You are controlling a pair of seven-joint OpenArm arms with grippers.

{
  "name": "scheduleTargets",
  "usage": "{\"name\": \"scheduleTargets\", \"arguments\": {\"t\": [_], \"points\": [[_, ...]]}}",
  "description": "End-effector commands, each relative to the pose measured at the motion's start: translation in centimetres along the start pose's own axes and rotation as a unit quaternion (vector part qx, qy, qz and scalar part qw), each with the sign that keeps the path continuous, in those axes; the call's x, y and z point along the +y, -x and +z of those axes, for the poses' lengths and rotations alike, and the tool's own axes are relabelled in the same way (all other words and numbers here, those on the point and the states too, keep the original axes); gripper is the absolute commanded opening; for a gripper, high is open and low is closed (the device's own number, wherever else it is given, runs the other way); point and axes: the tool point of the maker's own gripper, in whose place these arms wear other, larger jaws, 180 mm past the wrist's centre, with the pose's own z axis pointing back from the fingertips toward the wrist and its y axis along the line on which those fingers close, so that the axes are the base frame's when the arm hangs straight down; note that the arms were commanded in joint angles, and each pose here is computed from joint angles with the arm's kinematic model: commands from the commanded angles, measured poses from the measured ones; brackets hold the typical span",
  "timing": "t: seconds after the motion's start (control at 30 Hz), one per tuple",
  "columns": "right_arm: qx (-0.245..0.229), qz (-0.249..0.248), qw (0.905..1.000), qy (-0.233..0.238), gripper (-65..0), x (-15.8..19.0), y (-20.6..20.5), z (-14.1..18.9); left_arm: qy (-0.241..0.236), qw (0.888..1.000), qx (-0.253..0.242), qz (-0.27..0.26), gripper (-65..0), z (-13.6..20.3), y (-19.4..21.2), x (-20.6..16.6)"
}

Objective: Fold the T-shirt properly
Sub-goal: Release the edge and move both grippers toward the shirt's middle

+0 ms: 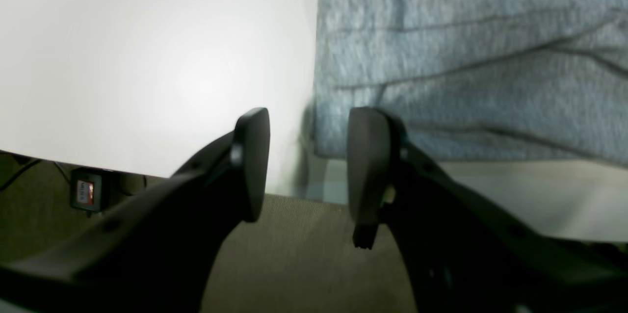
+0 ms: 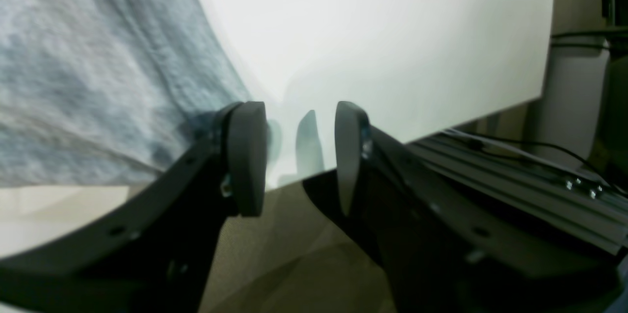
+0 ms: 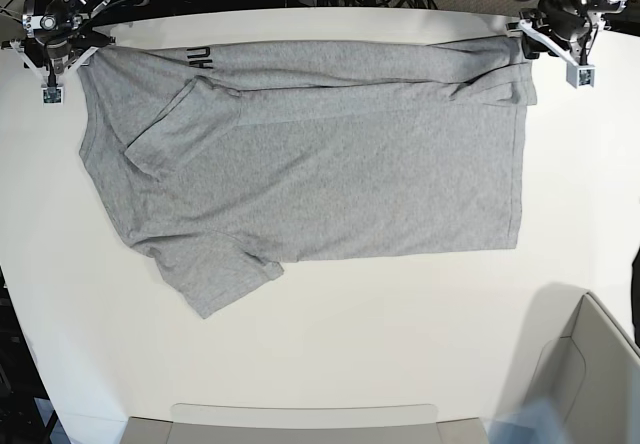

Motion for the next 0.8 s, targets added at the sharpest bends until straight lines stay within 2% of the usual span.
{"name": "scheduleTargets", "arguments": {"t": [0.0, 0.17, 0.27, 0.4, 0.53, 0.67, 0.77], "points": [[-0.012, 0.008, 0.9999, 0.007, -41.2, -0.7, -0.7, 0.4, -0.002, 1.0, -0.016, -0.006, -39.4, 0.4, -0.9, 0.2], [-0.02, 0.003, 0.9997, 0.012, -41.1, -1.0, -1.2, 0.4, -0.002, 1.0, -0.016, -0.006, -39.4, 0.4, -0.9, 0.2], [-0.039, -0.006, 0.9985, 0.039, -41.1, -2.9, -2.6, 1.2, -0.001, 1.0, -0.025, -0.006, -39.4, 0.3, -1.6, 0.1], [-0.079, -0.013, 0.9937, 0.078, -41.2, -5.1, -5.2, 3.3, 0.001, 0.999, -0.039, -0.011, -39.4, 0.7, -2.6, -0.2], [-0.139, -0.026, 0.9849, 0.101, -41.3, -5.9, -9.3, 5.5, 0.002, 0.996, -0.086, -0.025, -39.4, 2.5, -5.4, -1.0], [-0.188, -0.019, 0.9789, 0.077, -41.3, -3.8, -13.5, 6.2, 0.012, 0.99, -0.137, -0.022, -39.4, 2.7, -9.2, -1.8], [-0.224, 0.002, 0.9739, 0.038, -41.3, -0.3, -16.6, 6.9, 0.018, 0.986, -0.166, -0.021, -39.7, 2.9, -11.7, -2.4]]}}
